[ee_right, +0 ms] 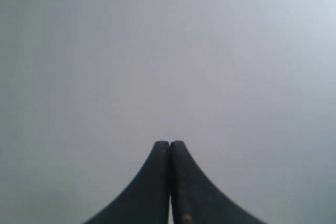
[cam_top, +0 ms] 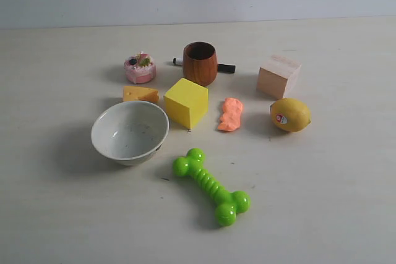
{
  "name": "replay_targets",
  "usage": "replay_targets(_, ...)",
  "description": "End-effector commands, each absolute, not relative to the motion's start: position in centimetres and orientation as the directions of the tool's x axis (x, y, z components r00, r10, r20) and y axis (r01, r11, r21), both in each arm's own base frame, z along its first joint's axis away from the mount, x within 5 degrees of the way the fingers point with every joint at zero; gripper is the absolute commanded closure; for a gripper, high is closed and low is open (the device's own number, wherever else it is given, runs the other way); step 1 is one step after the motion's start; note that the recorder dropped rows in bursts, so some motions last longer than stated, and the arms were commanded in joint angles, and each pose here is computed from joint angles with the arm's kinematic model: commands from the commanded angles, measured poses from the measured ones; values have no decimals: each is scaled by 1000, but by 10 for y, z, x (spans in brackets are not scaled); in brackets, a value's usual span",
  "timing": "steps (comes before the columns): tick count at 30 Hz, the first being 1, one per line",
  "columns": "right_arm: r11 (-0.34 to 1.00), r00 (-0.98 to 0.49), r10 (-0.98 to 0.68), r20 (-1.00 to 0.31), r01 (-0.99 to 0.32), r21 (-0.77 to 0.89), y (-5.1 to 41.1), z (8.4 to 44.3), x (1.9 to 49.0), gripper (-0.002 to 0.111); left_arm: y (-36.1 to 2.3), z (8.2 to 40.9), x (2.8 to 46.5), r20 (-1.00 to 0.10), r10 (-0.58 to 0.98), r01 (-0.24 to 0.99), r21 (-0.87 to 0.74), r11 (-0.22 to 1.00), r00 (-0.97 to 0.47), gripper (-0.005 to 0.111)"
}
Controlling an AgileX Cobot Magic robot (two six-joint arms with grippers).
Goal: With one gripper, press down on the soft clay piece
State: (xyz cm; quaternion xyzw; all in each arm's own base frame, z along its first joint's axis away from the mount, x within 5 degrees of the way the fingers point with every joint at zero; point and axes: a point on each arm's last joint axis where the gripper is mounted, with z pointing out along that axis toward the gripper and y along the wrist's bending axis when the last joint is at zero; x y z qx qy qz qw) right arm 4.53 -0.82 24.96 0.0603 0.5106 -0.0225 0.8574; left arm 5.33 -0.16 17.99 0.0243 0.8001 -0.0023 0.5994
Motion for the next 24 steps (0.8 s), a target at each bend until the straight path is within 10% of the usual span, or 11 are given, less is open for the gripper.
replay_targets(1, 972, 530, 200, -824, -4, 233, -7, 267, 40, 108, -2, 181, 53, -963, 33, 49, 21, 999, -268, 107)
replay_targets(7, 971, 183, 223, -957, 40, 234, -3, 325, 47, 108, -2, 181, 53, -963, 33, 49, 21, 999, -268, 107)
replay_targets(11, 999, -62, -38, -997, 23, -39, -1, 371, 72, 108, -2, 181, 53, -963, 33, 49, 21, 999, -268, 107)
replay_targets(16, 914, -319, -238, -917, -393, -100, 29, 408, 135, 108, -2, 181, 53, -963, 33, 49, 21, 999, -268, 107)
replay_targets(24, 828, -552, -350, -757, -561, 26, 73, 404, 227, 108, -2, 181, 53, -963, 33, 49, 21, 999, -268, 107)
